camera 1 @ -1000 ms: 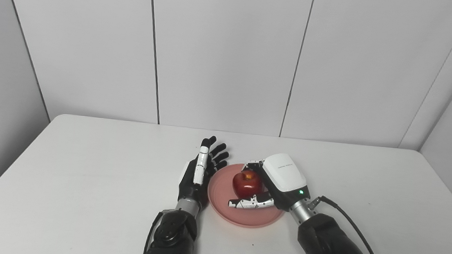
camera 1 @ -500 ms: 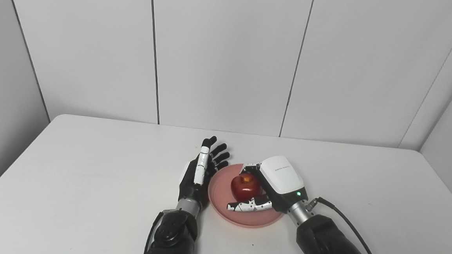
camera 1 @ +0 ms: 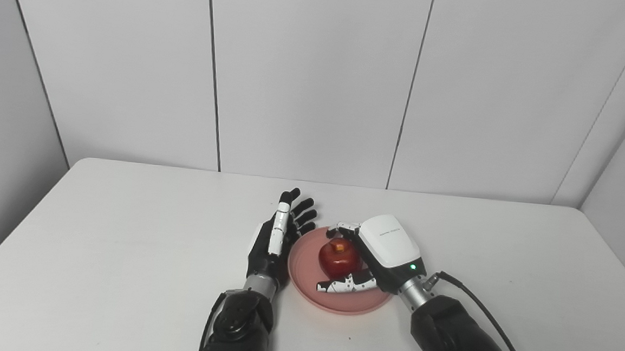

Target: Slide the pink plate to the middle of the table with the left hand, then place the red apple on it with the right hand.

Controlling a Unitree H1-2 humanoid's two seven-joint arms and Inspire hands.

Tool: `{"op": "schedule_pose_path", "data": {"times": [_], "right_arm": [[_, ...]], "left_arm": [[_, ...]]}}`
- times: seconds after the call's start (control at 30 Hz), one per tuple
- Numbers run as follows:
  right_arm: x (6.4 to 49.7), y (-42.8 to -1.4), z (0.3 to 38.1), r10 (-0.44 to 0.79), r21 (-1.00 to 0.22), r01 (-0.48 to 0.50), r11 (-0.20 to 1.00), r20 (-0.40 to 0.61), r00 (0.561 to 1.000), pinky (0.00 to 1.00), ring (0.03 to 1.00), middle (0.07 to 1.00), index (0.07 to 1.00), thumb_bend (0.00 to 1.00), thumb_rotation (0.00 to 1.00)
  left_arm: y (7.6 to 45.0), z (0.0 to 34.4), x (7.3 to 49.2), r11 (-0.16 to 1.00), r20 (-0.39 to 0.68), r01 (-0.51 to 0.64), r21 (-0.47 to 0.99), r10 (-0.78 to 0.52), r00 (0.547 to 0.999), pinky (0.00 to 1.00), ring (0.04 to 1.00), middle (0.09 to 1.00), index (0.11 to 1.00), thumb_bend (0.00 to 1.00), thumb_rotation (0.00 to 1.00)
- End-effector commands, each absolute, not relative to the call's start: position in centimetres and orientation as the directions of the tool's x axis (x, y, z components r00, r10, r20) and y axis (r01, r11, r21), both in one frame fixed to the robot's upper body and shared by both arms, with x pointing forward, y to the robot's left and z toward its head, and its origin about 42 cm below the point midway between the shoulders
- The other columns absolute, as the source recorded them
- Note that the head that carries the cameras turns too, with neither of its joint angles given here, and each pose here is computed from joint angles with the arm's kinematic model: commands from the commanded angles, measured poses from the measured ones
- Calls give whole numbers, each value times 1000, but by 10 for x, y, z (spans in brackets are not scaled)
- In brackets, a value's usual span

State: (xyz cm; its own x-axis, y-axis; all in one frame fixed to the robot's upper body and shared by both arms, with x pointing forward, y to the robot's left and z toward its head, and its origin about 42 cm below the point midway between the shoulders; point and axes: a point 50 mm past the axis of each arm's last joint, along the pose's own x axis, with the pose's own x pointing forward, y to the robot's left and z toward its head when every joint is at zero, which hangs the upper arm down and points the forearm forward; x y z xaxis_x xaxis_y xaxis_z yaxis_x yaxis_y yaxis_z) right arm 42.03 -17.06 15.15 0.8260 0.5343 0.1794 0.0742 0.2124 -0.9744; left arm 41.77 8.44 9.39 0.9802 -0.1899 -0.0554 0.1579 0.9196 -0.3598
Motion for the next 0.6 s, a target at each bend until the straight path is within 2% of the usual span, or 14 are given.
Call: {"op": "schedule_pose_path", "data": {"times": [0.0, 0.1, 0.33, 0.53, 0.57], "right_arm": [[436, -169, 186, 535, -957, 177, 229, 276, 799, 400, 483, 586, 674, 808, 720], [436, -169, 186, 532, -956, 182, 228, 279, 799, 479, 568, 644, 686, 836, 719], [435, -169, 186, 530, -950, 188, 250, 297, 794, 558, 647, 697, 702, 868, 668], [434, -170, 189, 536, -950, 222, 221, 308, 786, 708, 730, 753, 726, 858, 749], [433, -170, 189, 536, -949, 229, 216, 311, 785, 796, 782, 781, 737, 871, 782]], "left_arm": [[83, 51, 393, 919, -244, 91, -385, -196, 950, 850, 850, 870, 908, 704, 916], [83, 50, 393, 917, -246, 90, -390, -198, 949, 859, 858, 875, 914, 718, 908], [83, 50, 392, 921, -247, 91, -380, -195, 949, 840, 847, 868, 915, 711, 917], [83, 50, 392, 926, -246, 98, -365, -197, 949, 834, 840, 865, 916, 710, 938], [83, 50, 392, 925, -245, 98, -366, -198, 949, 823, 836, 865, 914, 704, 940]]}}
